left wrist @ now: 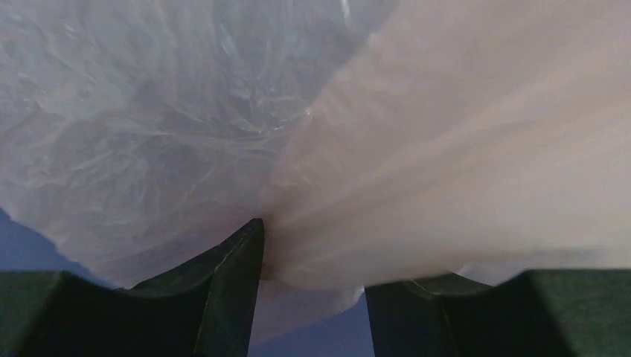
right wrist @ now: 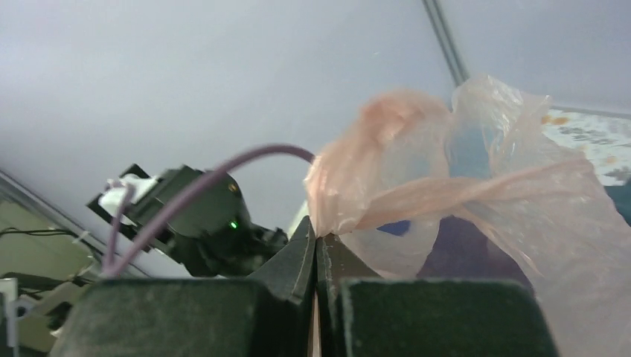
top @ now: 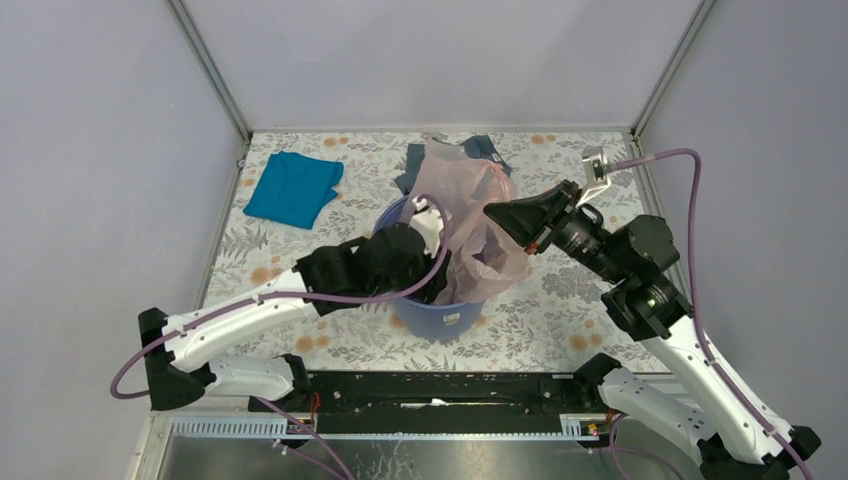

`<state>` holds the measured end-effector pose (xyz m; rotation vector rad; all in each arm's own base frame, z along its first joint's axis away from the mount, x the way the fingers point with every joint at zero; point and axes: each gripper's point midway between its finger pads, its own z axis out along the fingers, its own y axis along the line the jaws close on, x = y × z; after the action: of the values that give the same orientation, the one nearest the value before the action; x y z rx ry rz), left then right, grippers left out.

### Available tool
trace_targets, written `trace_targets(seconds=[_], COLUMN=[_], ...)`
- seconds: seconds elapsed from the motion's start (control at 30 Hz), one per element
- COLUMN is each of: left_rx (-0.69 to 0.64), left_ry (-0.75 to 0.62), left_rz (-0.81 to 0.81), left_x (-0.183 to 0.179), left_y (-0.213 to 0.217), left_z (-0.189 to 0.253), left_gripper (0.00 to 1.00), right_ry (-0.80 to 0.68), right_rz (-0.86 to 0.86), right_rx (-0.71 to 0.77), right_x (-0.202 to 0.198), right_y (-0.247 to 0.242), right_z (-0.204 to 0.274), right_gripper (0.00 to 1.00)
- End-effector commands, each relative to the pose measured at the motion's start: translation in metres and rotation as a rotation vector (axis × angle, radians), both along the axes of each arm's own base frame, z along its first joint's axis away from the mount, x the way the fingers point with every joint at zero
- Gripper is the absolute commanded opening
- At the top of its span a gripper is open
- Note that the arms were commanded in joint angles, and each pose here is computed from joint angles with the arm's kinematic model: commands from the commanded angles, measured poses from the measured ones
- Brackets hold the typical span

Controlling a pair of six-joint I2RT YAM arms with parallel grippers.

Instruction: Put the trash bags into the trash bin

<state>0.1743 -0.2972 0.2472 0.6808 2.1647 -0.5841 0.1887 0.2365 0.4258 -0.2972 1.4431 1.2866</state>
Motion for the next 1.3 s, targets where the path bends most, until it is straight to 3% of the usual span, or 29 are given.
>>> trace_targets(seconds=[0.0, 0.13, 0.27, 0.47, 0.8, 0.9, 1.1, 1.17, 1.27], left_rx=[-0.233, -0.321, -0.368, -0.35, -0.42, -0.434, -0.389, -0.414, -0.468], left_ry=[-0.076, -0.153, -0.195, -0.221, -0.325, -0.365, -0.33, -0.284, -0.266], left_rz=[-0.099, -0.128, -0.152, -0.009, 0.215, 0.212, 0.265, 0.282, 0.32], left_x=[-0.019, -0.031, -0.042, -0.03, 0.006, 0.014, 0.056, 0.072, 0.082], left_y=[0.0, 0.021, 0.04, 0.069, 0.081, 0.071, 0.036, 0.031, 0.036], left_z=[0.052, 0.093, 0.127, 0.154, 0.218, 0.238, 0.231, 0.228, 0.231], left_gripper=[0.56, 0.82, 0.98, 0.99, 0.99, 0.99, 0.99, 0.99, 0.99], right_ry=[-0.032, 0.013, 0.082, 0.064, 0.078, 0.1, 0.114, 0.064, 0.136], right_rz=[0.131, 0.211, 0.306, 0.29, 0.629, 0.654, 0.702, 0.664, 0.474], right_rx=[0.131, 0.078, -0.084, -0.138, -0.158, -0.171, -0.138, -0.071, 0.027], right_x=[-0.013, -0.011, -0.013, -0.027, -0.07, -0.072, -0.072, -0.064, -0.021], right_y=[0.014, 0.031, 0.046, 0.033, 0.045, 0.047, 0.063, 0.07, 0.081], right_z=[0.04, 0.03, -0.002, -0.017, -0.038, -0.053, -0.069, -0.054, -0.042], right_gripper=[0.0, 0.0, 0.0, 0.0, 0.0, 0.0, 0.0, 0.0, 0.0])
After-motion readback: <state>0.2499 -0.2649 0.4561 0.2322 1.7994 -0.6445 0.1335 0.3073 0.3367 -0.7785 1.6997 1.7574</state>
